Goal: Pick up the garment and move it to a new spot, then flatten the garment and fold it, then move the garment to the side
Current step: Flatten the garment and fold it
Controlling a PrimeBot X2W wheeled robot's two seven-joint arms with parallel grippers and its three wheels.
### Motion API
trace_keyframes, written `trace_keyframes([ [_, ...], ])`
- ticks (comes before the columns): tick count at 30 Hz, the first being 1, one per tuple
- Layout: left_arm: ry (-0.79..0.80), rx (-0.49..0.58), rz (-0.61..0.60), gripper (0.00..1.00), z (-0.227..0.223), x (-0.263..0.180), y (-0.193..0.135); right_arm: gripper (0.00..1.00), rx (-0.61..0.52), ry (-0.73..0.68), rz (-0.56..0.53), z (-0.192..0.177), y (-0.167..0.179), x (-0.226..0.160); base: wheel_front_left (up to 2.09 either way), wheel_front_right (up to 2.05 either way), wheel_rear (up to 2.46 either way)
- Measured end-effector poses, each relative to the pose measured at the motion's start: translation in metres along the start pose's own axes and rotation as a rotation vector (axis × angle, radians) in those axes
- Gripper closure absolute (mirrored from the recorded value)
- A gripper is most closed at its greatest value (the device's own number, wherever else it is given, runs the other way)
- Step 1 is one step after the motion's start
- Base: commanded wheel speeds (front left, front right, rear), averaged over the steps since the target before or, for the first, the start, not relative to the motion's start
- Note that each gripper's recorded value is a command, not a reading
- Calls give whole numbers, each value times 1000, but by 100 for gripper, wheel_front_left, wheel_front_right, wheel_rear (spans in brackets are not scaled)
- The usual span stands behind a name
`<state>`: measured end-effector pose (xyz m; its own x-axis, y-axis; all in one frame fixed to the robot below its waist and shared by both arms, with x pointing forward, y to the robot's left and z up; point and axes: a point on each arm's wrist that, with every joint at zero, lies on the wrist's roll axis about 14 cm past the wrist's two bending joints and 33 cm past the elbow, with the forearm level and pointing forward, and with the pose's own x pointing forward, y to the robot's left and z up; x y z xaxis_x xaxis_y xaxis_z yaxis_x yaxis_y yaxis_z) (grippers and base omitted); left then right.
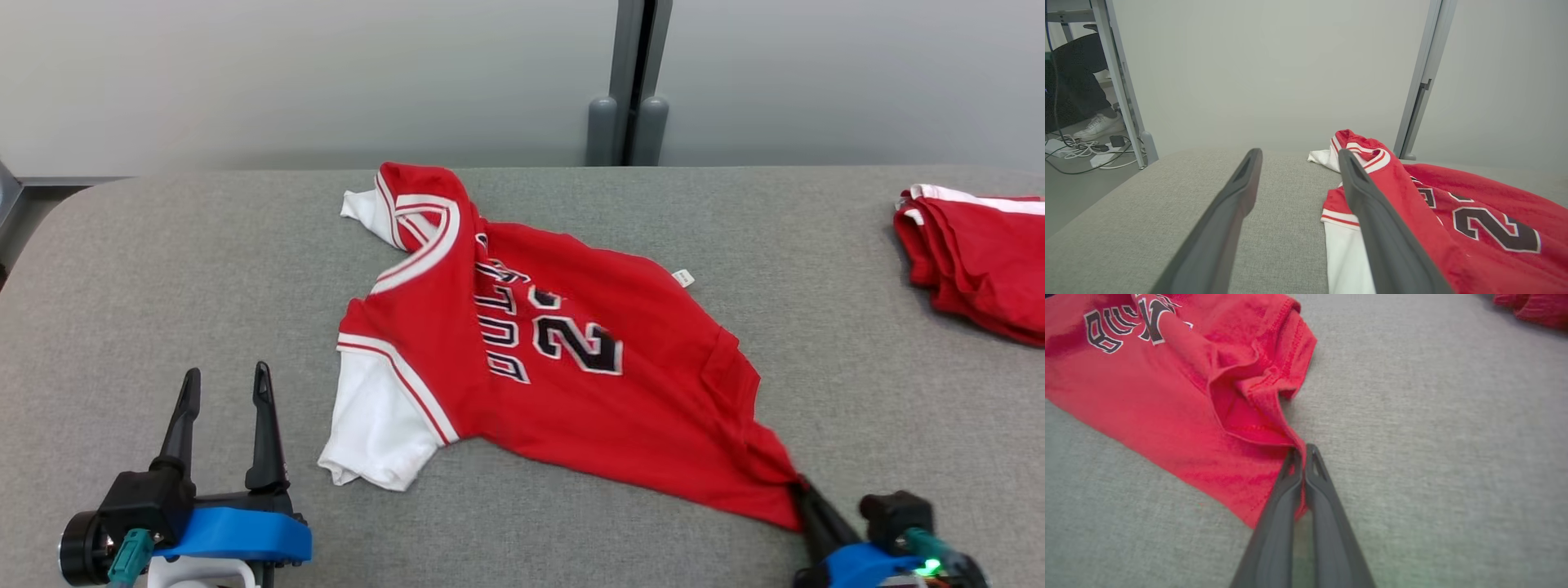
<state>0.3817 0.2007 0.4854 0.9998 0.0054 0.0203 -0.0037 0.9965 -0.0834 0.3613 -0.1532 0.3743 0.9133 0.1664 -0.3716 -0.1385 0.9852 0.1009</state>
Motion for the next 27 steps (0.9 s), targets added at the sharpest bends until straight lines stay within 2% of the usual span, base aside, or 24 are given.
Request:
trace_keyframes([
  [5, 0, 0, -16, 0, 0, 0, -6, 100, -10, -50, -145, 17, -60, -13, 0, 0, 0],
  [11, -3, -1, -25, 0, 1, -1, -9, 100, -3, -29, -210, 17, -85, -25, 0, 0, 0],
  [12, -2, -2, -28, 0, 1, -1, -9, 93, 3, -21, -209, 14, -85, -26, 0, 0, 0],
  [13, 0, -3, -28, 0, 0, -2, -9, 23, 3, -21, -207, 14, -84, -27, 0, 0, 0],
  [14, 2, -3, -29, 0, -1, -2, -10, 0, 3, -22, -205, 14, -83, -27, 0, 0, 0],
  [21, 1, -4, -34, 0, 0, -2, -12, 0, 4, -136, -197, 41, -76, -26, 0, 0, 0],
  [27, 3, 0, -38, 0, 0, -7, -13, 0, -14, -331, -167, 94, -59, -30, 0, 0, 0],
])
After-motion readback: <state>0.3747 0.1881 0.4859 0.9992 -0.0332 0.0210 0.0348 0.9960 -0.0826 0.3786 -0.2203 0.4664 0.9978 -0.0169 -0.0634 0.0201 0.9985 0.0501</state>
